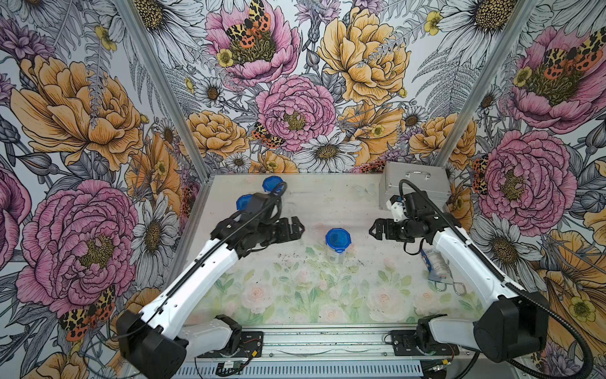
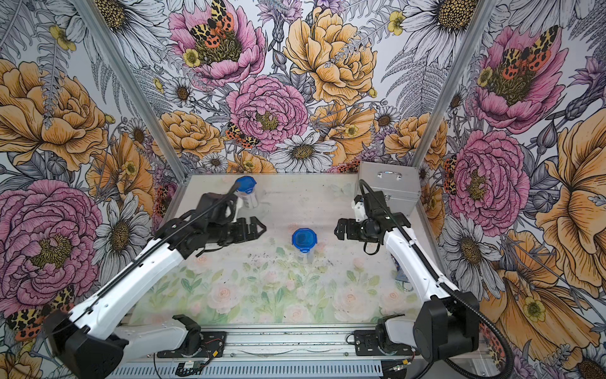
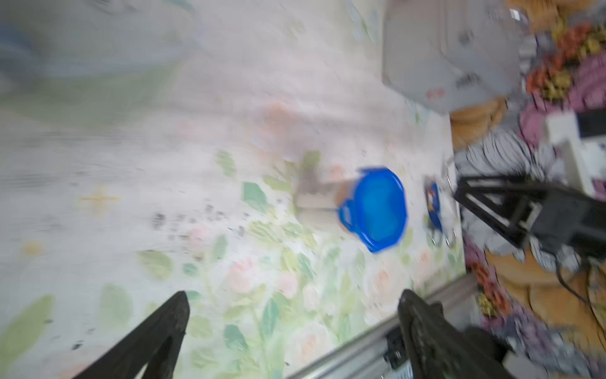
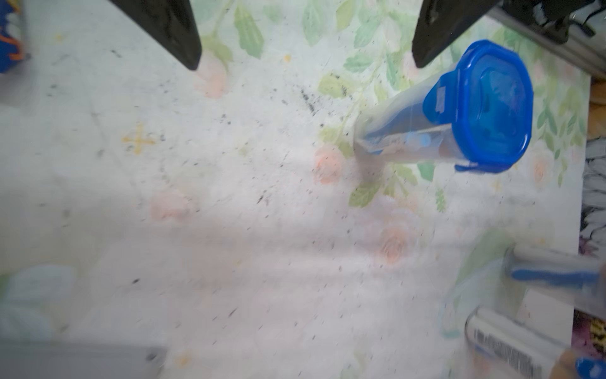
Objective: Pack away toiletry kits
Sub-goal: Reset both arms
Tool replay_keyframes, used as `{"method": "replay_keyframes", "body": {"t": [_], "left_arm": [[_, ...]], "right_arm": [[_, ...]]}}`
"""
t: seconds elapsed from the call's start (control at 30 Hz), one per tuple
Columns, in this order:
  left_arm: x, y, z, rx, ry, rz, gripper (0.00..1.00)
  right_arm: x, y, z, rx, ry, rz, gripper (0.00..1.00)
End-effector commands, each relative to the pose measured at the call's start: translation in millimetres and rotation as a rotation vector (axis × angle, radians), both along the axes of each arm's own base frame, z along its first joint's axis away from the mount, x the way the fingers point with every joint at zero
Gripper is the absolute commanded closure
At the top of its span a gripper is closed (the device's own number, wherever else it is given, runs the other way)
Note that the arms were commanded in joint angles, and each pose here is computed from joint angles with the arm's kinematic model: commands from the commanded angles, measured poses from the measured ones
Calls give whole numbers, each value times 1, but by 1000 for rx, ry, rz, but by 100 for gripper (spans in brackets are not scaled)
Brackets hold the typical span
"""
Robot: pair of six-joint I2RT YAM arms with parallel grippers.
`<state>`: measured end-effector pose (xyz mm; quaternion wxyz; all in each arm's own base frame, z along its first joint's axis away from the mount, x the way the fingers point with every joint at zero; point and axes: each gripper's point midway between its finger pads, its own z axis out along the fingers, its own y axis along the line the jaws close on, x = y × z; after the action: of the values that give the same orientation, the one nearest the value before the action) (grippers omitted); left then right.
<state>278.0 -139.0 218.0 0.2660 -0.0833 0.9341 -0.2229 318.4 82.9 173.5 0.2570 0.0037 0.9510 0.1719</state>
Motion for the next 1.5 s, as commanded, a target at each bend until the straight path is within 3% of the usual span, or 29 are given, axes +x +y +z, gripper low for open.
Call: {"method": "replay_keyframes", "body": {"t": [0.0,0.1,0.17,0.23,0.33,0.53,0.63,0.73,0.97,1.1,1.47], "left_arm": [[17,83,-35,148,-42,237,1],[19,134,-35,227,-156,383,1],[16,159,-35,294,-245,483,1],[10,180,-39,369,-317,568,1],[11,183,-44,387,-411,561,1],[25,187,-50,436,-535,552,1],[41,188,-54,474,-604,538,1],[59,184,-78,511,-596,483,1],[100,179,-74,485,-707,381,2],[122,166,-99,445,-727,286,1],[124,162,-100,510,-723,305,1]], "right_arm": [[36,-48,6,-106,-198,-132,1],[48,-79,8,-170,-391,-242,1],[48,-83,10,-147,-560,-242,1],[42,-85,3,-205,-663,-200,1],[37,-93,-22,-290,-694,-185,1],[64,-83,-33,-226,-787,-132,0],[82,-91,-47,-213,-767,-163,1],[82,-97,-57,-225,-763,-201,0],[78,-110,-59,-258,-779,-284,1],[83,-107,-61,-270,-752,-273,0],[83,-106,-61,-273,-750,-266,0]]}}
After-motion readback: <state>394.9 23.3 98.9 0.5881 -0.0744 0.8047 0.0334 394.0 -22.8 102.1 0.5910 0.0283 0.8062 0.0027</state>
